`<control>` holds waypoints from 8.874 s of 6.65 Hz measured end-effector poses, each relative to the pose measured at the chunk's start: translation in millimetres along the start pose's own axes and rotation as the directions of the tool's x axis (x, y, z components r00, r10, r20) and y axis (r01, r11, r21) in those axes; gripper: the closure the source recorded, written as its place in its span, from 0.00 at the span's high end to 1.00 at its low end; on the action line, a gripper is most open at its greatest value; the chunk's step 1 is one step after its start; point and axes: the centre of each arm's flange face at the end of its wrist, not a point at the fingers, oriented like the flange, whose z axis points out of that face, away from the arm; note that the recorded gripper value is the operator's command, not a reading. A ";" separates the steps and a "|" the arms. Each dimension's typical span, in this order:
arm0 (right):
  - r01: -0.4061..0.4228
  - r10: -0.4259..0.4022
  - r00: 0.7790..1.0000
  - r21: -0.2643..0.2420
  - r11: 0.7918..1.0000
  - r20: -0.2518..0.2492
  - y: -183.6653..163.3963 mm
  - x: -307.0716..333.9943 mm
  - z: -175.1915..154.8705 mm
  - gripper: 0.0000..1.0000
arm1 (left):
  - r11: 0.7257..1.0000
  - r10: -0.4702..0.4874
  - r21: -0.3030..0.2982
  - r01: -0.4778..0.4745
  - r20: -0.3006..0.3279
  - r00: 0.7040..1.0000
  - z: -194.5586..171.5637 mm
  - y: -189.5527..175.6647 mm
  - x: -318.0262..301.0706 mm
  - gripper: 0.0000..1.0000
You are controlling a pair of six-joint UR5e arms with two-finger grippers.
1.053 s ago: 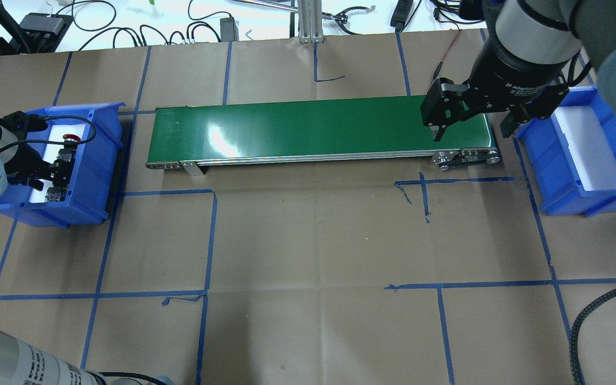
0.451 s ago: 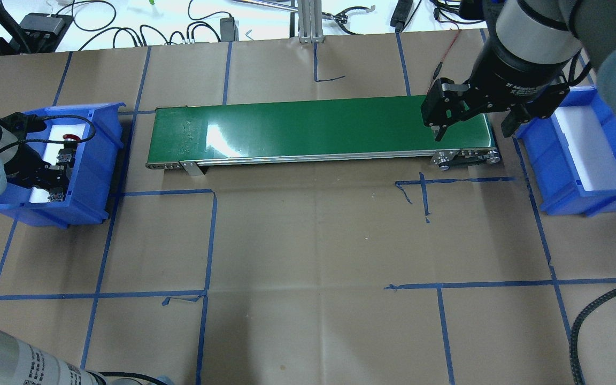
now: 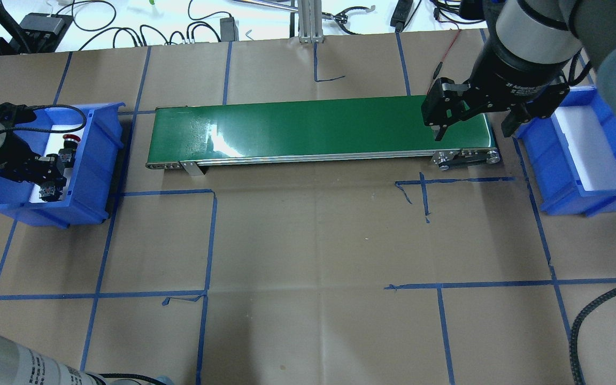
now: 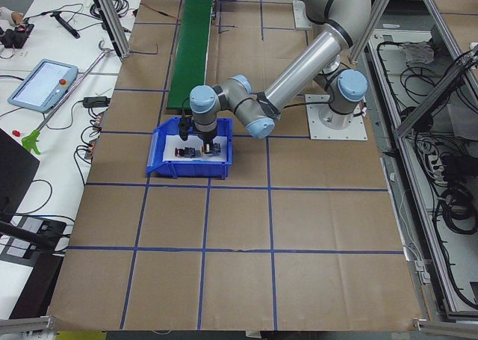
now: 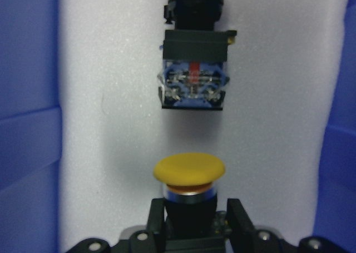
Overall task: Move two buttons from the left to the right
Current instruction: 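Grasp the yellow-capped button in the bin with the left gripper and lift, then carry the yellow button to the near end of the green belt and lower it, then open the left gripper and raise it off the yellow button, then move the left gripper back down into the bin over the red-capped button, then grasp the red-capped button with the left gripper and lift it from the bin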
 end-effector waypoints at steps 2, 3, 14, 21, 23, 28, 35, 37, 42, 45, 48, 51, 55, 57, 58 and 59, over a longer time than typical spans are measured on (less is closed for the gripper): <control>-0.002 0.002 1.000 0.001 1.000 0.002 -0.2 0.1 0.0 1.00 | 0.999 0.003 -0.045 -0.003 0.005 1.000 -74.2 -15.9 -8.8 0.00; -0.002 0.002 1.000 0.002 1.000 0.003 -0.4 0.1 -0.2 1.00 | 0.998 0.008 -0.056 -0.008 0.007 1.000 -112.6 -21.0 -8.3 0.00; -0.005 0.005 1.000 -0.001 1.000 0.002 -0.6 1.6 0.2 1.00 | 0.988 0.155 -0.026 -0.154 0.034 0.987 -75.5 -99.3 307.9 0.00; -0.004 0.004 1.000 -0.002 1.000 0.003 -0.5 1.5 0.3 1.00 | 0.988 0.157 -0.012 -0.156 0.030 0.987 4.4 -100.1 312.3 1.00; -0.004 0.004 1.000 -0.002 1.000 0.003 -0.5 1.5 0.3 1.00 | 0.988 0.150 0.015 -0.151 0.034 0.988 -11.5 -103.3 311.8 1.00; -0.004 0.004 1.000 0.000 1.000 0.005 -0.6 1.3 0.1 1.00 | 0.987 0.144 0.071 -0.147 0.046 0.989 -164.9 -40.9 312.8 1.00; -0.006 0.006 1.000 0.002 1.000 0.006 -0.9 1.2 -0.1 1.00 | 0.995 0.070 0.068 -0.074 0.054 0.996 -215.2 -15.2 172.5 1.00; -0.006 0.006 1.000 0.003 1.000 0.006 -0.9 1.2 -0.2 1.00 | 0.996 0.068 0.053 -0.071 0.063 0.996 -208.3 -14.1 82.1 0.99; -0.006 0.006 1.000 0.004 1.000 0.007 -1.1 1.1 -0.3 1.00 | 0.995 0.085 0.038 -0.087 0.046 0.995 -119.4 -52.3 10.5 0.99; -0.006 0.006 1.000 0.004 1.000 0.007 -1.1 1.1 -0.3 1.00 | 0.995 0.085 0.049 -0.086 0.022 0.996 -39.2 -81.6 1.9 0.99; -0.006 0.006 1.000 0.004 1.000 0.008 -1.1 1.1 -0.3 1.00 | 0.994 0.081 0.065 -0.083 0.031 0.996 -8.4 -85.1 13.8 0.99; -0.006 0.006 1.000 0.003 1.000 0.010 -1.0 0.8 0.5 1.00 | 0.992 0.090 0.087 -0.094 0.043 0.995 27.1 -86.1 19.9 0.99; -0.006 0.006 1.000 -0.032 0.999 0.013 2.6 0.5 23.1 1.00 | 0.994 0.084 0.073 -0.086 0.032 0.996 40.0 -86.6 16.6 0.21; -0.004 0.004 1.000 -0.025 1.000 0.012 1.3 0.8 23.8 1.00 | 0.995 0.070 0.062 -0.072 0.025 0.997 36.2 -85.9 17.5 0.00; -0.002 0.002 1.000 0.001 1.000 0.007 -4.9 1.7 24.5 1.00 | 0.996 0.064 0.053 -0.065 0.018 0.998 29.7 -85.7 18.1 0.00; 0.002 -0.002 1.000 0.027 1.000 0.001 -16.3 2.6 29.9 1.00 | 0.997 0.060 0.048 -0.061 0.015 0.998 15.3 -85.7 18.5 0.00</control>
